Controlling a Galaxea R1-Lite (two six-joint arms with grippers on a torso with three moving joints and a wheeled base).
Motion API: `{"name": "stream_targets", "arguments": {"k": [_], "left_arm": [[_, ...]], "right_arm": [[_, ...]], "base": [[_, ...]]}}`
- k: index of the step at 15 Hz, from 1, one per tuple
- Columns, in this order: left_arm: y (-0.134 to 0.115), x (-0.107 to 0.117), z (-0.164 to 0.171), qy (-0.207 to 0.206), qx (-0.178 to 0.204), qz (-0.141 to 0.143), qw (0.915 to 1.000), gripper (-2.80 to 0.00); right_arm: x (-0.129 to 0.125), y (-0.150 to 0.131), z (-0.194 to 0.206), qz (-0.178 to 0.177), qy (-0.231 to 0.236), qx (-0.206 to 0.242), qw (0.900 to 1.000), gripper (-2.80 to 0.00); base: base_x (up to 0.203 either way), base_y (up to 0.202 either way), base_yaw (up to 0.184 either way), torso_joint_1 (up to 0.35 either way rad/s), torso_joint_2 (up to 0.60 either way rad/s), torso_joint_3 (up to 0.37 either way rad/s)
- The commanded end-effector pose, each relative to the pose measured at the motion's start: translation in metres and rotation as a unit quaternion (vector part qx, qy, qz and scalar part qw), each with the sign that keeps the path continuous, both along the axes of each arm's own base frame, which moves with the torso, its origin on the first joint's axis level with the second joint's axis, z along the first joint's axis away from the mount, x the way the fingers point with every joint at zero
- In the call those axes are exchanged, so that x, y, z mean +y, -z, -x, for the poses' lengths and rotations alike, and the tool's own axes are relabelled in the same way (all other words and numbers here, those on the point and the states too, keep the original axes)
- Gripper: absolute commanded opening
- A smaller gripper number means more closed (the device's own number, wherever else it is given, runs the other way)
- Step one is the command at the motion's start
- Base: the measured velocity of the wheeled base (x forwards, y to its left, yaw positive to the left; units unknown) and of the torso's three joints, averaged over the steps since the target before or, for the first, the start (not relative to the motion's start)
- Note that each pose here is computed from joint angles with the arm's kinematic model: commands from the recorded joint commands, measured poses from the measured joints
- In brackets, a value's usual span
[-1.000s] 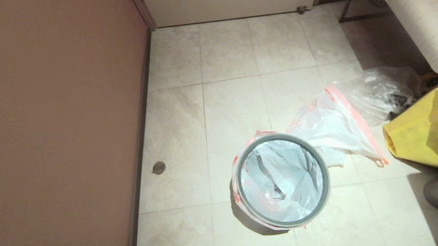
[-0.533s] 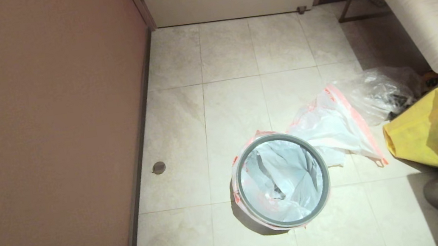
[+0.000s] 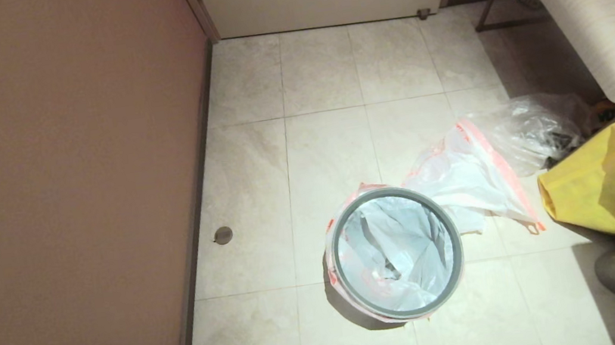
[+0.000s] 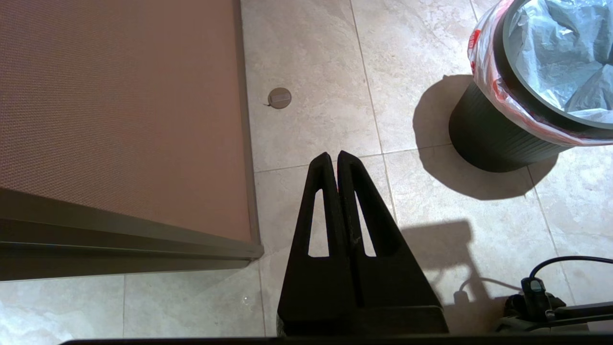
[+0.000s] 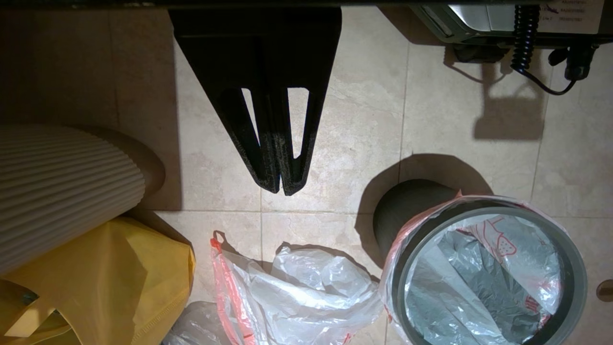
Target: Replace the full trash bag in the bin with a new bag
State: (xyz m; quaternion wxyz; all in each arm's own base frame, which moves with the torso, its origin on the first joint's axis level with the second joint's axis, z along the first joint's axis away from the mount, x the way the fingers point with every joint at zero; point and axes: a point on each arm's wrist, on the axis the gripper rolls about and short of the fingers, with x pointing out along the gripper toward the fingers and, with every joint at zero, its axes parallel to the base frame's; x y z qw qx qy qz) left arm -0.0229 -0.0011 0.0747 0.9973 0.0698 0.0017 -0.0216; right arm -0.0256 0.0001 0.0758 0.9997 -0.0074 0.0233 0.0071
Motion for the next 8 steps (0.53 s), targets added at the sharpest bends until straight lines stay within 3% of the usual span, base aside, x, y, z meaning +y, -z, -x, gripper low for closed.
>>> {"name": "stream_targets", "arguments": {"k": [1, 8], "left_arm": [[0.0000, 0.0000, -0.0001, 0.000, 0.001, -0.001, 1.0000, -2.80], [0.0000, 0.0000, -0.0001, 0.000, 0.001, -0.001, 1.0000, -2.80]], "right_arm": [[0.0000, -0.0001, -0.0002, 0.000, 0.000, 0.002, 1.000, -2.80], [-0.0002, -0.0002, -0.0002, -0.006, 0.005, 0.001, 1.000, -2.80]], "base": [[0.000, 0.000, 0.000, 0.000, 0.00, 0.000], [0.000, 0.000, 0.000, 0.000, 0.00, 0.000]]}}
